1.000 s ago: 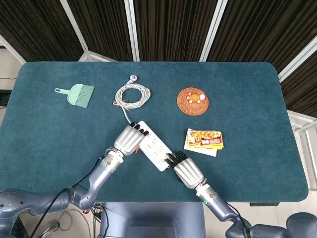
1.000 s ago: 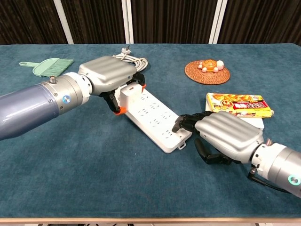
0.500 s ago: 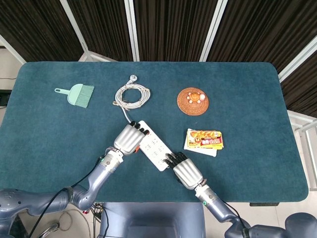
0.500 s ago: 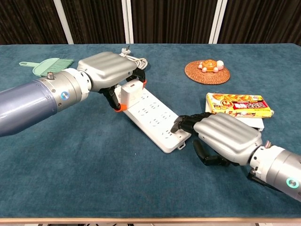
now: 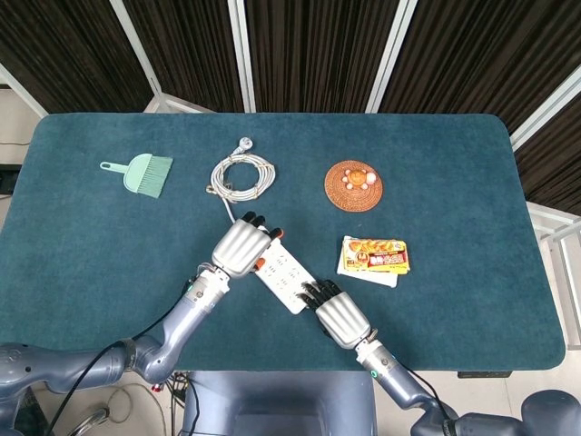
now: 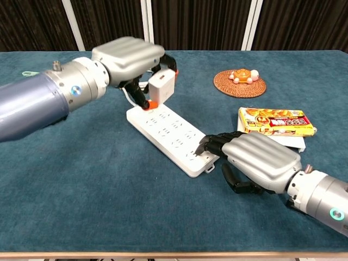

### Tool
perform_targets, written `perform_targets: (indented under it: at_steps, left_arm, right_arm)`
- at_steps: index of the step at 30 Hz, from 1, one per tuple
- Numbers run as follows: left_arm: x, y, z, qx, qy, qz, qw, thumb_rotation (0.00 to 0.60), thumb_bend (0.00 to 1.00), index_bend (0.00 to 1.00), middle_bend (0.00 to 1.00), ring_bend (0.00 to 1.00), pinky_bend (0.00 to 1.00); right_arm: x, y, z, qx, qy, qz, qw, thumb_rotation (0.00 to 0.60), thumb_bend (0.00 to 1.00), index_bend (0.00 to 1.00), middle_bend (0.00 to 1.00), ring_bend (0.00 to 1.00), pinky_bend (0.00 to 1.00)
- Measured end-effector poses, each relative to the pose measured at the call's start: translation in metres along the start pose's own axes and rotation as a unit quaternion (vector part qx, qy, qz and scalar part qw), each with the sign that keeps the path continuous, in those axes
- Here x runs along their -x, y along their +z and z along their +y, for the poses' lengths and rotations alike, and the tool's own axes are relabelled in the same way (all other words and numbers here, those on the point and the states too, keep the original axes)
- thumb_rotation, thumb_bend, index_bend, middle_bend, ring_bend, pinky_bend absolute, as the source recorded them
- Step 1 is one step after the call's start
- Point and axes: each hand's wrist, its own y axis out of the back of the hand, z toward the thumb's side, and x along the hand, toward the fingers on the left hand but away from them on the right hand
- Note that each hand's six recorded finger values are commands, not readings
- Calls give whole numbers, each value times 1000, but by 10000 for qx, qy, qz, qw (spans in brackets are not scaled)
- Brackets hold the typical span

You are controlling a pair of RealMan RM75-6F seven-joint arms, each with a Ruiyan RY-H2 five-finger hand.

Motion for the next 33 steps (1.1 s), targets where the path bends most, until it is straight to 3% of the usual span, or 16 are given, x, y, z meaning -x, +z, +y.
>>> perform_targets:
  at_steps: [6,12,16,21,28,33]
  left_arm:
    - [-2,-10,28,86,297,107,9995,600,420,619,654,310,295]
    - [7,-29,32,-58,279,238,9993,600,400,567,595,307,274]
    - [22,-45,20,-131,109,399,9991,600,362,516,552,301,250]
    - [46,-69,-5,-148,-213,715,9971,600,263,448,478,266,204]
    - [76,-102,-38,-203,-647,1170,9908,600,64,251,253,135,79]
    - [90,-120,-51,-201,-830,1486,9852,600,48,196,214,111,60]
  right_arm:
    - [0,2,13,32,-234,14,9997,600,886,287,242,220,204]
    - [1,-1,33,0,-583,-47,9983,600,887,207,202,146,133]
    - [-1,-11,55,-37,-942,-177,9954,600,885,195,195,139,124]
    - [-8,-28,84,-102,-1298,-390,9907,600,788,162,184,128,119]
    - [-25,-57,109,-208,-1532,-787,9848,600,648,98,143,93,95]
    - [-43,-82,117,-236,-1585,-1173,9801,600,586,42,110,66,76]
